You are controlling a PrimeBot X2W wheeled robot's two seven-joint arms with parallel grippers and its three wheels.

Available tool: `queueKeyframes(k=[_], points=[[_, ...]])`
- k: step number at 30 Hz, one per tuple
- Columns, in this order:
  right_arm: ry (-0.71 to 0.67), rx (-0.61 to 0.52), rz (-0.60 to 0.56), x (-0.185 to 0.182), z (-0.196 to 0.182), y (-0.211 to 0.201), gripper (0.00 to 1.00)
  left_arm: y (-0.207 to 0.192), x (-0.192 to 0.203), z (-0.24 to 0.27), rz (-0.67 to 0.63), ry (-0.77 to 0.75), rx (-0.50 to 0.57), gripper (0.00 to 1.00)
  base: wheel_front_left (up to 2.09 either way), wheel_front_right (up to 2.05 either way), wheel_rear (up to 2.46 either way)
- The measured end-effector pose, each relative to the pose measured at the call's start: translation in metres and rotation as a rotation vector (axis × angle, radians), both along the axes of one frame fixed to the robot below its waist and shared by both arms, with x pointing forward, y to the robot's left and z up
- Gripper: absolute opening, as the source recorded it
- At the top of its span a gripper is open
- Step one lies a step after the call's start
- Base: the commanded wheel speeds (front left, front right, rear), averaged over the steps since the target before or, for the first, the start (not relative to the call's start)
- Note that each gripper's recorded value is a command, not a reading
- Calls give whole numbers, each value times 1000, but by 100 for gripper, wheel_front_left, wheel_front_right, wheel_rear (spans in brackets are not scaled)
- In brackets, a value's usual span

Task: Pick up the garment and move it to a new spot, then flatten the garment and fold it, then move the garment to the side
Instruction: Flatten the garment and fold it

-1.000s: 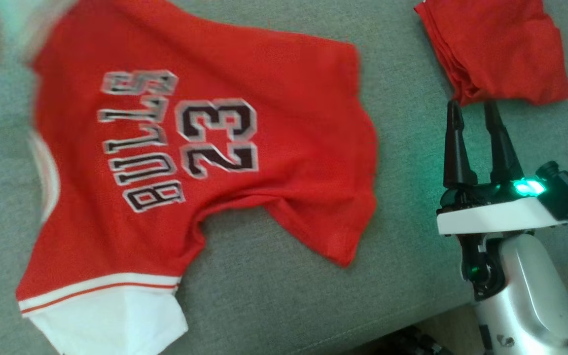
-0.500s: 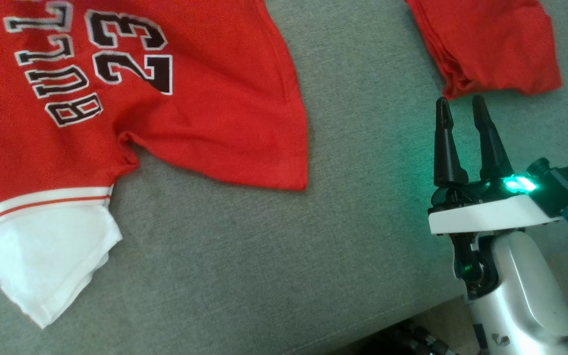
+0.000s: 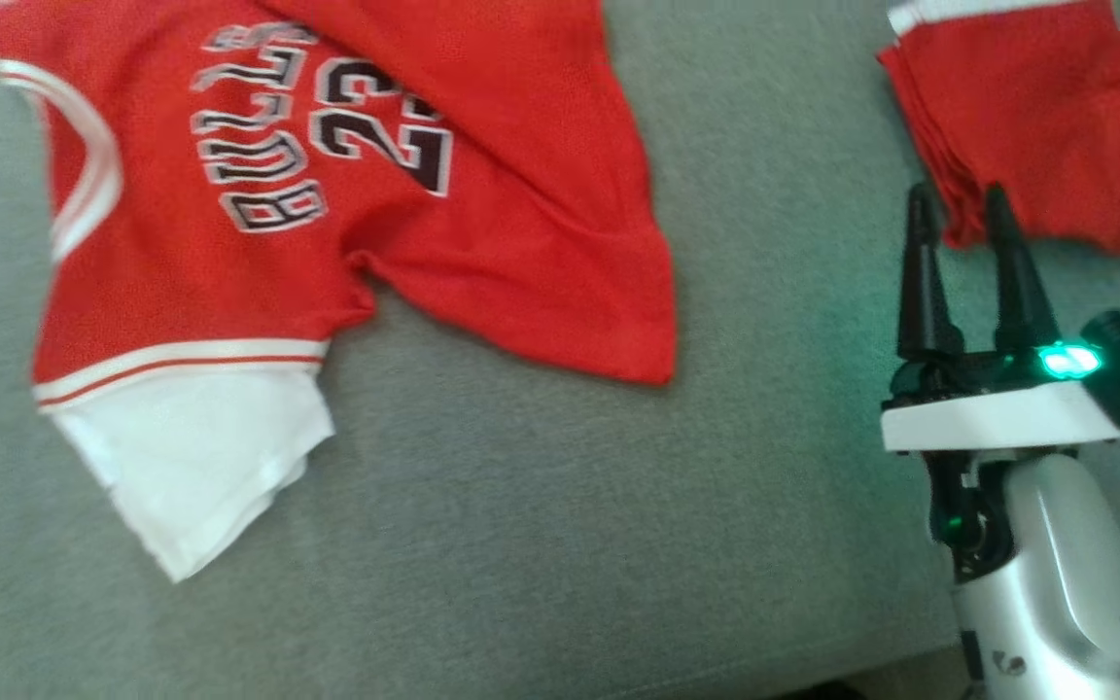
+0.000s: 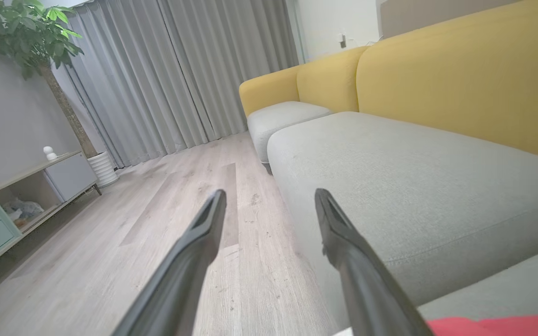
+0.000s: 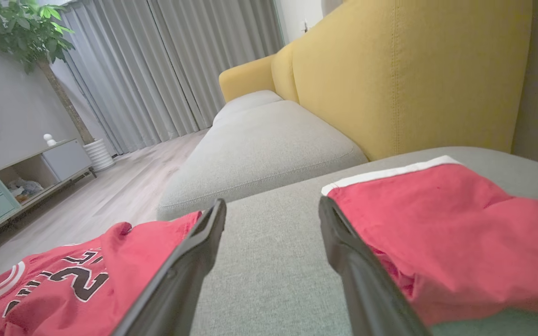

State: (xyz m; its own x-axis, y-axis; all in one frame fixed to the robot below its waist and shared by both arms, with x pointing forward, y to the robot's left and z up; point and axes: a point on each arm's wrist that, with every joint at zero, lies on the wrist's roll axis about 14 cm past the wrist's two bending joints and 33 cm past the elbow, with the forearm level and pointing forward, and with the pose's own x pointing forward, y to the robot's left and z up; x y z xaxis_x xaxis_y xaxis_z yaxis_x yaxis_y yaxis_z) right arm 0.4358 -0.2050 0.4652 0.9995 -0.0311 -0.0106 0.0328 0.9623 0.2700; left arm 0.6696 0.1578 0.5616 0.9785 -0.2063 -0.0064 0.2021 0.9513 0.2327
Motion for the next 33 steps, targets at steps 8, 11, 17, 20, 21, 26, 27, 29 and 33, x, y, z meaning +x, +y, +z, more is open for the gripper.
queueKeyframes(k=[8,11,17,20,21,26,27,29,33], points=[[-61,-34,33,-4,23,13,100,1,-78,-4,-2,14,-164,100,0,0,0],[-51,-43,47,-13,21,19,100,2,-118,-11,17,20,-228,100,0,0,0],[-84,-39,114,-22,34,43,100,14,-206,-35,97,40,-285,100,0,0,0],[-92,-39,147,-29,37,54,100,13,-246,-49,123,56,-292,100,0,0,0],[-88,-43,154,-32,36,57,100,11,-257,-53,133,65,-312,100,0,0,0],[-72,-47,174,-50,32,62,100,10,-299,-72,189,105,-368,100,0,0,0],[-72,-47,176,-52,32,63,100,12,-305,-76,197,111,-363,100,0,0,0],[-75,-48,176,-55,33,63,100,15,-311,-80,223,115,-379,100,0,0,0],[-79,-45,180,-57,34,64,100,11,-313,-78,203,106,-383,100,0,0,0]])
